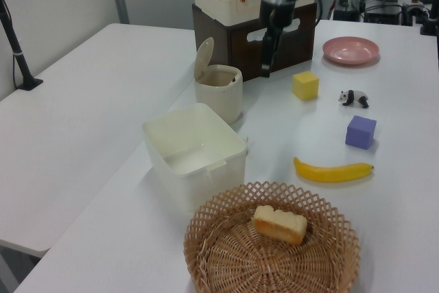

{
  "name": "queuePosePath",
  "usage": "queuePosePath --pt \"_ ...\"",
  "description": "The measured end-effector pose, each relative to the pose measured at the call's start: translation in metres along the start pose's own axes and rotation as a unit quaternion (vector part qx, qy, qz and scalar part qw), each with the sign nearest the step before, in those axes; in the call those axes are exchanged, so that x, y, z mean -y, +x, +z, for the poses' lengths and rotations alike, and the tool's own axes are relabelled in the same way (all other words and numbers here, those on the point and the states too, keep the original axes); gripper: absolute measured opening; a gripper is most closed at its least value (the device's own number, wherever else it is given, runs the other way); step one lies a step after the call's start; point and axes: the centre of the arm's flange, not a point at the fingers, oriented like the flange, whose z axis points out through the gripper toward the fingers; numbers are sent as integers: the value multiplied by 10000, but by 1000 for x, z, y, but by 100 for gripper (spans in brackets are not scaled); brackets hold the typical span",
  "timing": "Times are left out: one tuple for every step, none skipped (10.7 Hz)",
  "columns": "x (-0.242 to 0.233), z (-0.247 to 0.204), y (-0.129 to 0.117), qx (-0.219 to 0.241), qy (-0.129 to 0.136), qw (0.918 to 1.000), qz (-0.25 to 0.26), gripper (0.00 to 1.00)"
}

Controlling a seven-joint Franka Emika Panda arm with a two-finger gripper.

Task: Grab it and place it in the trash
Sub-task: 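Move the open gripper down over the small white scrap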

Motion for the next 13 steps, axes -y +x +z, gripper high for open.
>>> queuePosePath --pt "1 21 5 73 -39 9999 -83 100" --pt "2 42 9 137 -74 9997 -187 100" --pt "3 55 11 198 -96 9993 -286 100" --pt "3 66 12 268 -112 9987 -414 96" --pt "4 77 14 315 -127 9981 -507 96" --pt "4 91 16 350 -147 9974 -607 94" --pt "5 104 18 364 -168 9969 -678 94" --pt "5 118 20 358 -191 9967 -700 92" --pt "6 133 23 324 -216 9965 -736 92" --pt "8 148 26 292 -239 9962 -782 92" --pt "11 163 27 310 -260 9959 -808 90" --pt "14 178 26 346 -279 9955 -835 90" --pt "17 193 26 372 -299 9951 -867 89"
